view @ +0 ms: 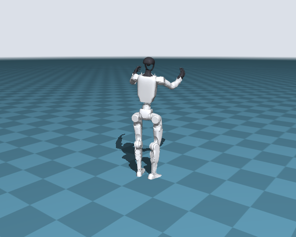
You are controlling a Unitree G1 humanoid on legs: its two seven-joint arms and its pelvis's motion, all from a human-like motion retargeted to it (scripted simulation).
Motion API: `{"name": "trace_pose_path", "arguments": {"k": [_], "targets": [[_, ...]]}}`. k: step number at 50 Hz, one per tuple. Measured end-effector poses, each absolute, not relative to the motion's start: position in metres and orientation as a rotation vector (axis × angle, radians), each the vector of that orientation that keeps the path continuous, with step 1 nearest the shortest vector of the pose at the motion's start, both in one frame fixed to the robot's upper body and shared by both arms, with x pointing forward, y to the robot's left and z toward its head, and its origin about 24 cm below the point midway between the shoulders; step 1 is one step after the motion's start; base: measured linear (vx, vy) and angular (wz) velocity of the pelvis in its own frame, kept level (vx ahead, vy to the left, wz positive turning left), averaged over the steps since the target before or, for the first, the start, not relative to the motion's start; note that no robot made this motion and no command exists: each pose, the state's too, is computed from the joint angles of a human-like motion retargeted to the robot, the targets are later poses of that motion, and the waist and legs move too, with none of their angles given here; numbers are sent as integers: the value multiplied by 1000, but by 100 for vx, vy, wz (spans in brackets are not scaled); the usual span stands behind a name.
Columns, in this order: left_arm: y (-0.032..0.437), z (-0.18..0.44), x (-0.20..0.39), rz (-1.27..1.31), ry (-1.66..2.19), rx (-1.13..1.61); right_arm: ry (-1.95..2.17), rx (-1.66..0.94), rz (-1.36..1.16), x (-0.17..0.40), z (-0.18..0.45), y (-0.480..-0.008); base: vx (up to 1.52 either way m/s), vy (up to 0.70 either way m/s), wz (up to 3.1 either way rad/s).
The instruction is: In place motions
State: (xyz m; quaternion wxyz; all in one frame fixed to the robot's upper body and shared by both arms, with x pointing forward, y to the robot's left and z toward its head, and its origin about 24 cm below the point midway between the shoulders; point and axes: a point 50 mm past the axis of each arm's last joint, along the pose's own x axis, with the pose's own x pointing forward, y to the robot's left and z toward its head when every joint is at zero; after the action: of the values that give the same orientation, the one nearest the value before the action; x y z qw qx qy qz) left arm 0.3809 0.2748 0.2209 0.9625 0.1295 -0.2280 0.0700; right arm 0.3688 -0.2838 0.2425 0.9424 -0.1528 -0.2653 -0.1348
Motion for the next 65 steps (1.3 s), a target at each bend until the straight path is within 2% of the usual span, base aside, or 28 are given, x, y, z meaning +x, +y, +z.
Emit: {"name": "trace_pose_path", "arguments": {"k": [5,11,15,19,27,30,34,40,46,52,57,65], "targets": [[274,92,351,75,-103,316,-163,-303,-235,351,112,-285,4,-7,6],[272,-53,266,17,512,272,378,-337,-138,282,-30,-276,-1,-6,6],[268,-115,187,23,867,196,777,-184,-103,210,-105,-259,-2,-1,0],[261,-148,117,113,1108,140,1099,-126,-99,132,-146,-252,0,0,0],[206,-178,6,200,1457,-52,1611,-235,-63,-5,-169,-237,4,0,0],[188,-179,-33,134,1602,-90,1699,-186,-57,-39,-169,-226,2,0,2],[178,-175,-69,52,1731,-8,1789,-127,28,-63,-168,-215,-1,0,-54],[171,-175,-75,87,1724,30,1783,-10,23,-56,-168,-218,3,0,154],[201,-175,-49,-86,1691,143,1644,-336,144,-17,-170,-240,-3,0,-111],[213,-176,-30,-71,1620,175,1492,-537,204,16,-168,-251,0,0,0],[209,-176,-34,-61,1624,152,1507,-464,178,8,-169,-246,0,0,0],[194,-174,-64,-122,1721,128,1678,-319,153,-34,-170,-232,0,0,6]]}}
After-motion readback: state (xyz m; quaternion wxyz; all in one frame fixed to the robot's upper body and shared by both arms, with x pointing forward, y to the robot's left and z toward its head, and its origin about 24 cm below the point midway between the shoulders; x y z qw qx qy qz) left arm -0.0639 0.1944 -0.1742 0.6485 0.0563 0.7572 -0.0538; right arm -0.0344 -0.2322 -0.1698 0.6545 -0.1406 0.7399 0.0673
